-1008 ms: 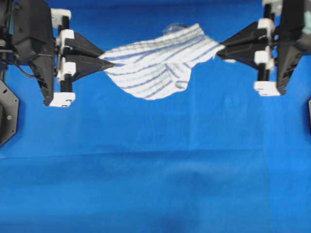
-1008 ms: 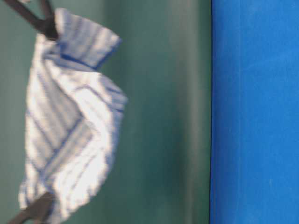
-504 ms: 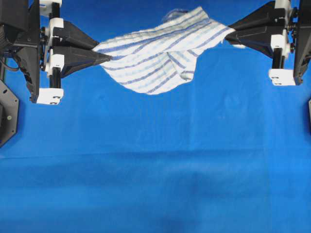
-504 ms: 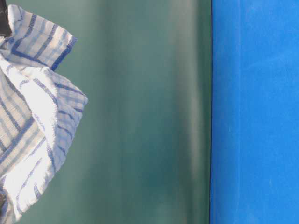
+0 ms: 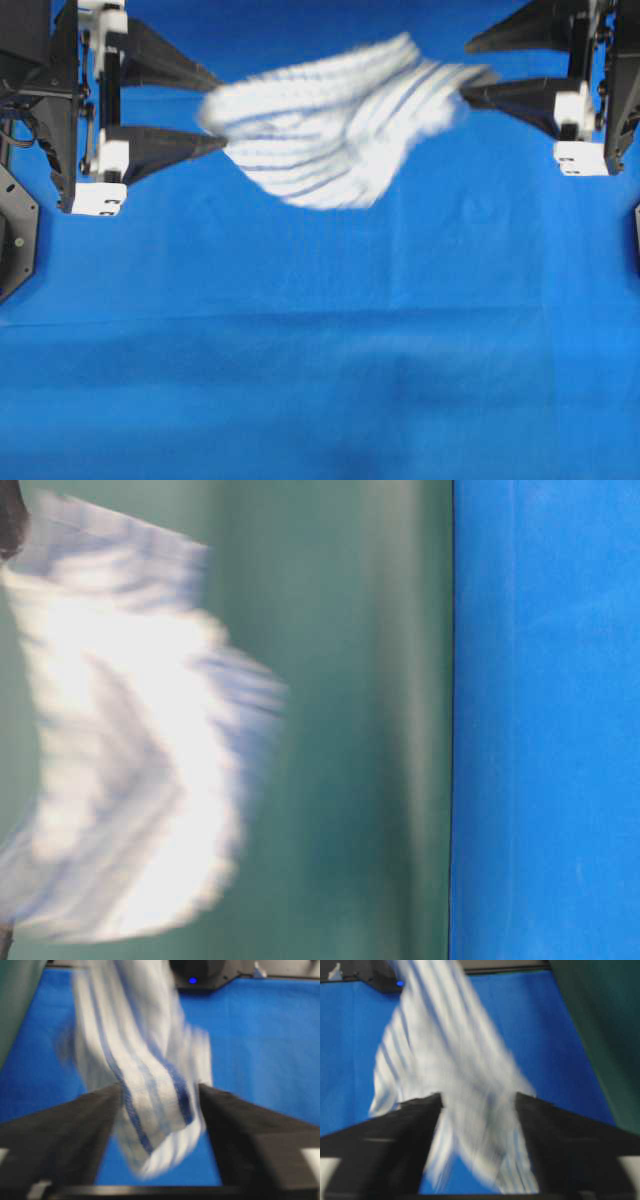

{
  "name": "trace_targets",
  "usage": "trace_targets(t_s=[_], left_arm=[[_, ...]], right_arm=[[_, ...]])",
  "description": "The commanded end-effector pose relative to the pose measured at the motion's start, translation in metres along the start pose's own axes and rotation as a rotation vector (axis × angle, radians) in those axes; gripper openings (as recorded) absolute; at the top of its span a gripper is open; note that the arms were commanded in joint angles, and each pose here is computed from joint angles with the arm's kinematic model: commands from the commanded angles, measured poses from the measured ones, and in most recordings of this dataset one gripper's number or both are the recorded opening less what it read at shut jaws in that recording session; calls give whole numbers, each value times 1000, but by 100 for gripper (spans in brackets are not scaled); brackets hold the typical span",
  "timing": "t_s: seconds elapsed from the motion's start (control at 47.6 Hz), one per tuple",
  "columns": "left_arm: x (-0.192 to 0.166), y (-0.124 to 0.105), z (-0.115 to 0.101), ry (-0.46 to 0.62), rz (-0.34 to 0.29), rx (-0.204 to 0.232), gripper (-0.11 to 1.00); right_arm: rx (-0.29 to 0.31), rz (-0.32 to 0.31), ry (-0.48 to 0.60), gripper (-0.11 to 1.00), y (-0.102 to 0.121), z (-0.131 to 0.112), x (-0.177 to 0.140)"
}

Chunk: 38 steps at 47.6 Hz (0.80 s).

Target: Lift the towel with both arms.

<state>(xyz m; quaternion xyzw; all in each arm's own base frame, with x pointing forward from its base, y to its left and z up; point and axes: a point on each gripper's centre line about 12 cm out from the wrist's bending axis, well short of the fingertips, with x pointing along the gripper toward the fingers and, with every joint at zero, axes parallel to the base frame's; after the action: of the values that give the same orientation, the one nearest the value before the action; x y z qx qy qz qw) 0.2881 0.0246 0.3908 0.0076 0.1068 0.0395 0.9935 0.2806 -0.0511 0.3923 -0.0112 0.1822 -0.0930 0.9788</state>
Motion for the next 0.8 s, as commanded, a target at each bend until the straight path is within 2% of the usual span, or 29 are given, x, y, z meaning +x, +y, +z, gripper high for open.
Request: trace_targets(t_s=[0.0,0.042,0.105,0.252,0.336,0.777], left_arm=[[-7,-1,13,-48,-3,1,75],[-7,-1,12,-48,-3,1,84],[-8,-1,12,-49,-2,1,93],[-4,-2,7,-29,-8,2,93],[2,-5,-4,0,-16,5,93],[52,-22,-109,211,-59,9,93]], right_arm=[[-7,-8,-37,68,-2,11,-5],[-9,-7,-37,69,-1,11,-5],[-7,-7,-37,66,-1,11,-5],[-3,-6,-18,66,-1,7,-2],[2,-3,11,66,0,-3,5],[24,57,160,66,21,-89,59]])
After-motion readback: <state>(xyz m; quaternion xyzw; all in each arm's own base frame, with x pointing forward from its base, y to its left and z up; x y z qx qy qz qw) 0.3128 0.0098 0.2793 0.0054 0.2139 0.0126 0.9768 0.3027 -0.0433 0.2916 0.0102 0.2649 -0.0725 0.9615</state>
